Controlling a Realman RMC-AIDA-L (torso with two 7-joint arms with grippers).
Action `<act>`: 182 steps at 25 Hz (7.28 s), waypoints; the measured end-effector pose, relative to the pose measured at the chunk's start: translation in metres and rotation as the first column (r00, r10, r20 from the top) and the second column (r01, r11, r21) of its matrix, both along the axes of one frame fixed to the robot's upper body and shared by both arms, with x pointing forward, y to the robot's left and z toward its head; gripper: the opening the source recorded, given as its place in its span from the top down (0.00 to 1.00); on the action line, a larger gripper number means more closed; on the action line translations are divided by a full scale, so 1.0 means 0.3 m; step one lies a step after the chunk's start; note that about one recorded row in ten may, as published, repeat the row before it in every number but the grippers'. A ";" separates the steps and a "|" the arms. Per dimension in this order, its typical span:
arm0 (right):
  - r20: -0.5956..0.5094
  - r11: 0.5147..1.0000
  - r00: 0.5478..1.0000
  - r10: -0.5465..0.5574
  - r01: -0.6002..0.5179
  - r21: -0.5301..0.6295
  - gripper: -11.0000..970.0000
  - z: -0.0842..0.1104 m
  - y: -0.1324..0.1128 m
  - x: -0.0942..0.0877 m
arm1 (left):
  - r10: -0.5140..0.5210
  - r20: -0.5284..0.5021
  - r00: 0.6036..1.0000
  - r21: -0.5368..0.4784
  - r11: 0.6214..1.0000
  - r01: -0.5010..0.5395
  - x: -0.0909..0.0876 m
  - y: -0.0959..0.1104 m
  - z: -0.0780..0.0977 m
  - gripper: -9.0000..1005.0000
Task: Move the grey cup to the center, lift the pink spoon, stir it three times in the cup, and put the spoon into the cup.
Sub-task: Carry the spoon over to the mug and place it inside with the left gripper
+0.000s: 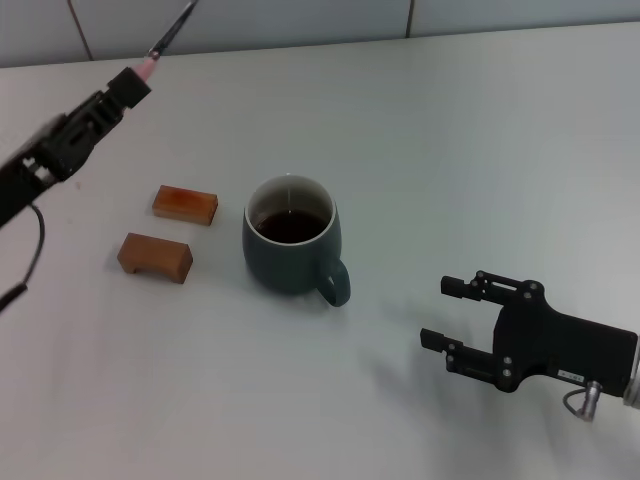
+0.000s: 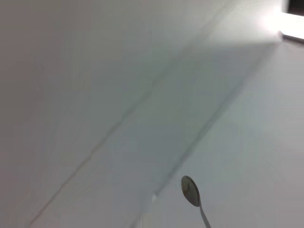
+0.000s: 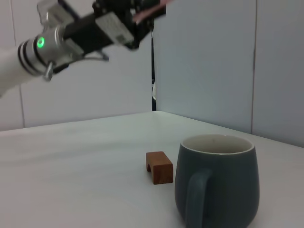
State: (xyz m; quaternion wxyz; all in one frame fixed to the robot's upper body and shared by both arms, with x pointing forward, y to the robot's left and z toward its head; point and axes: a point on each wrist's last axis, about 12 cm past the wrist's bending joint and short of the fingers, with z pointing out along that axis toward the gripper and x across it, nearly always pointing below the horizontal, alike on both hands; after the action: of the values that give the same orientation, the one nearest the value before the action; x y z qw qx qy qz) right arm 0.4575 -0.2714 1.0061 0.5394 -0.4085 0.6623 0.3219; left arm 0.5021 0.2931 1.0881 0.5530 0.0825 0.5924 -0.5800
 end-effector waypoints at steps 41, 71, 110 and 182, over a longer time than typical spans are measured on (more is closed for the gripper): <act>-0.048 0.998 0.997 -0.059 0.059 0.006 0.32 -0.035 0.011 -0.025 | -0.581 -0.110 0.807 0.970 -0.240 -0.041 0.151 -0.353 0.558 0.86; -0.049 0.998 0.997 -0.062 0.062 0.002 0.32 -0.036 0.009 -0.025 | -0.651 -0.269 0.710 0.854 -0.502 -0.137 0.144 -0.613 0.464 0.86; -0.058 0.998 0.996 -0.066 0.066 0.003 0.32 -0.037 0.005 -0.026 | -0.649 -0.229 0.726 0.866 -0.477 -0.153 0.201 -0.649 0.463 0.86; -0.050 0.998 0.997 -0.054 0.055 0.008 0.32 -0.030 0.012 -0.015 | -0.600 -0.228 0.767 0.878 -0.467 -0.104 0.217 -0.650 0.464 0.86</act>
State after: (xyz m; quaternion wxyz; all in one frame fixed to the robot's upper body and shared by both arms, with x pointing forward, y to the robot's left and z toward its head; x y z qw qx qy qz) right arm 0.4532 -0.2679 0.9972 0.5331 -0.3795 0.6850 0.3203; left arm 0.5673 0.0983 1.2274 0.1669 0.7709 0.6092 0.0822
